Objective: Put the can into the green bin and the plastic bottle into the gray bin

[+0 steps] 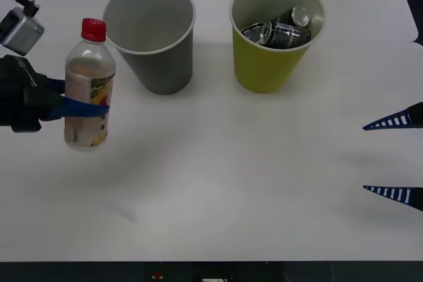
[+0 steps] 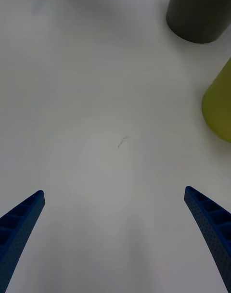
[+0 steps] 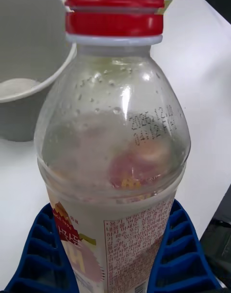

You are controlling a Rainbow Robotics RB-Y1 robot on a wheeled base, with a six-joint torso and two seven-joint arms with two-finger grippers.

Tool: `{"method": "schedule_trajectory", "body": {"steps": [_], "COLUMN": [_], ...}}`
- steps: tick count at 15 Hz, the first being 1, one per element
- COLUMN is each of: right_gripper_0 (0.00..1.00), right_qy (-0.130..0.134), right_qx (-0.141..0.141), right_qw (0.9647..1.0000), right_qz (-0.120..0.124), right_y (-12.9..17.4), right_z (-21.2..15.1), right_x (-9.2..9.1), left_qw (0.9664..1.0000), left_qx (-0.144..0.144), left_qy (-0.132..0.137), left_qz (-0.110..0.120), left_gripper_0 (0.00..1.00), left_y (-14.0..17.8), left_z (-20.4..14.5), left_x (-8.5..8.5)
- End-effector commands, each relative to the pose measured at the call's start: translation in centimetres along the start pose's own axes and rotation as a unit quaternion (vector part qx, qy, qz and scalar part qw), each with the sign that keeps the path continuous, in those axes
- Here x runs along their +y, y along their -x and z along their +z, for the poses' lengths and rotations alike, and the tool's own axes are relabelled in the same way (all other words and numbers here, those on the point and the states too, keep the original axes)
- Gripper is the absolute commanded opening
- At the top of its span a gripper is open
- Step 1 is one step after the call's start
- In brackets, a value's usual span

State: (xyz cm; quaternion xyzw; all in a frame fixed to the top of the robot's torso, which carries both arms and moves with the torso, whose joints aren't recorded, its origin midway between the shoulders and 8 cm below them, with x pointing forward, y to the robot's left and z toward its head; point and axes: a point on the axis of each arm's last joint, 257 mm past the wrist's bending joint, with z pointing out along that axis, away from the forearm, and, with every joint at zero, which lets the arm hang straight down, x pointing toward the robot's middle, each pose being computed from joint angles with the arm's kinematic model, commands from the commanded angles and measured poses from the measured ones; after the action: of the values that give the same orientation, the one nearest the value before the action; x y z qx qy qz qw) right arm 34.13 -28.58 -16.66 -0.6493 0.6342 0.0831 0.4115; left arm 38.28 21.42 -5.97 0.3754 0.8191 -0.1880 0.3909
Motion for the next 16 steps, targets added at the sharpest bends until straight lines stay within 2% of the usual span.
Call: {"method": "schedule_trajectory", "body": {"steps": [1, 6, 10, 13, 16], "right_gripper_0": [1.00, 1.00, 1.00, 1.00, 1.00], "right_qy": [0.000, 0.000, 0.000, 0.000, 0.000], "right_qx": [0.000, 0.000, 0.000, 0.000, 0.000], "right_qw": [1.0000, 1.0000, 1.0000, 1.0000, 1.0000], "right_qz": [0.000, 0.000, 0.000, 0.000, 0.000], "right_y": [0.0, 0.0, 0.0, 0.0, 0.0], "right_z": [0.0, 0.0, 0.0, 0.0, 0.0], "right_x": [0.0, 0.0, 0.0, 0.0, 0.0], "left_qw": [0.9999, 0.9981, 0.9976, 0.9962, 0.9951], "left_qx": [0.010, 0.046, 0.062, 0.071, 0.077], "left_qy": [0.011, 0.037, 0.030, 0.051, 0.061], "left_qz": [0.005, 0.020, 0.005, 0.002, -0.006], "left_gripper_0": [0.00, 0.00, 0.00, 0.00, 0.00], "left_y": [2.4, 7.1, 11.8, 14.6, 16.8], "left_z": [-1.8, -2.3, 0.3, 2.6, 4.9], "left_x": [2.5, 6.5, 8.5, 9.9, 10.6]}}
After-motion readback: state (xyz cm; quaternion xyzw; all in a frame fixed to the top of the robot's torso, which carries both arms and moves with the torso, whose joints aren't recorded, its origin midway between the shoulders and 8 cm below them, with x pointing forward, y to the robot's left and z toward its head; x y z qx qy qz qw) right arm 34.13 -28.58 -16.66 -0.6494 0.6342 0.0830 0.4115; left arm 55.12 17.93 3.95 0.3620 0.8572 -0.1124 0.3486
